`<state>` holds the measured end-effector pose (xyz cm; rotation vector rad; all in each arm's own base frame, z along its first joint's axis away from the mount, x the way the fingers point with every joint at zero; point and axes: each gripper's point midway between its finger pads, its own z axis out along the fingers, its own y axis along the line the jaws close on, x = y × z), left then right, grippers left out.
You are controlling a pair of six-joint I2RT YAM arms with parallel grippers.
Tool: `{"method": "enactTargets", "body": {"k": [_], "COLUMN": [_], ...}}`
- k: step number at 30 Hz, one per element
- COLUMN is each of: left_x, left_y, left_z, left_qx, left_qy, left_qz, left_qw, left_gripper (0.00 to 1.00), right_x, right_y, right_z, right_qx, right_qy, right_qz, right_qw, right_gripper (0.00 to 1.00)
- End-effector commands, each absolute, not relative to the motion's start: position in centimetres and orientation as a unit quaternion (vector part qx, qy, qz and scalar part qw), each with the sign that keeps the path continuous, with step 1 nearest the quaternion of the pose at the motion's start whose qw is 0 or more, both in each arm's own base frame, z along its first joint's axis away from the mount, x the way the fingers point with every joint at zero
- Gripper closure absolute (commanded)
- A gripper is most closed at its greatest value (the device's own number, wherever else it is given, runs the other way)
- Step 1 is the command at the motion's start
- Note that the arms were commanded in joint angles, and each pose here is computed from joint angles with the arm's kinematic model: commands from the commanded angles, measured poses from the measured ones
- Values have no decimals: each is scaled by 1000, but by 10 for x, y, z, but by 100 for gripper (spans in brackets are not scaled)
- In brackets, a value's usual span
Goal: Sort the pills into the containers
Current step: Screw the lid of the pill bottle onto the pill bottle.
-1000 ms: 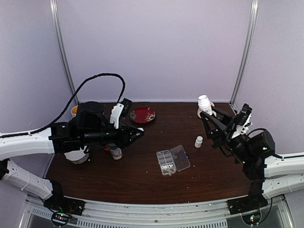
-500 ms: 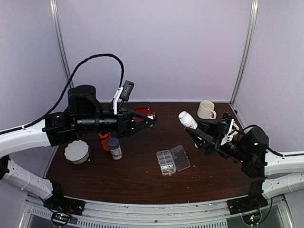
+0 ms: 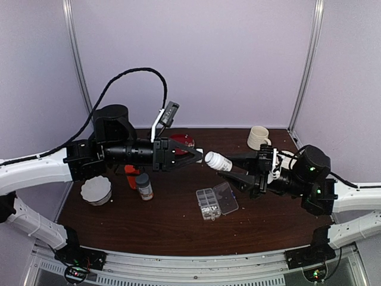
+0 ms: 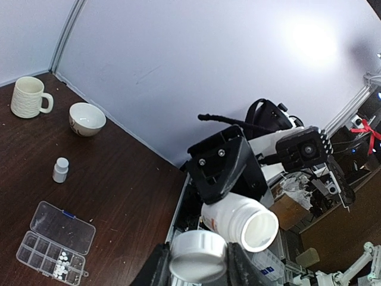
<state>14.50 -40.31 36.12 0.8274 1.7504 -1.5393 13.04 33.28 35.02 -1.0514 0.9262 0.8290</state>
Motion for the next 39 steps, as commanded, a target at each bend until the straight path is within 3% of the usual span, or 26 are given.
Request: {"method": "enactTargets", "body": {"k": [1,14,39], "left_x": [135,116,123], "left_y": [-408,-409,-405], "left_z": [393,406,387], "left_qx": [324,343,340], "left_qy": [627,580,619], "left_qz": [-628,-673,-637], "left_qw": [327,304,308], "left_gripper": [100,100,100], "right_x": [128,133,142], "right_y": [343,346,335], "right_z": [353,357,357], "right_qx": [-487,-475,-452], "right_qy": [412,424,449], "right_qz": [371,376,357], "right_qw": [675,673,683], "right_gripper": [100,100,100]}}
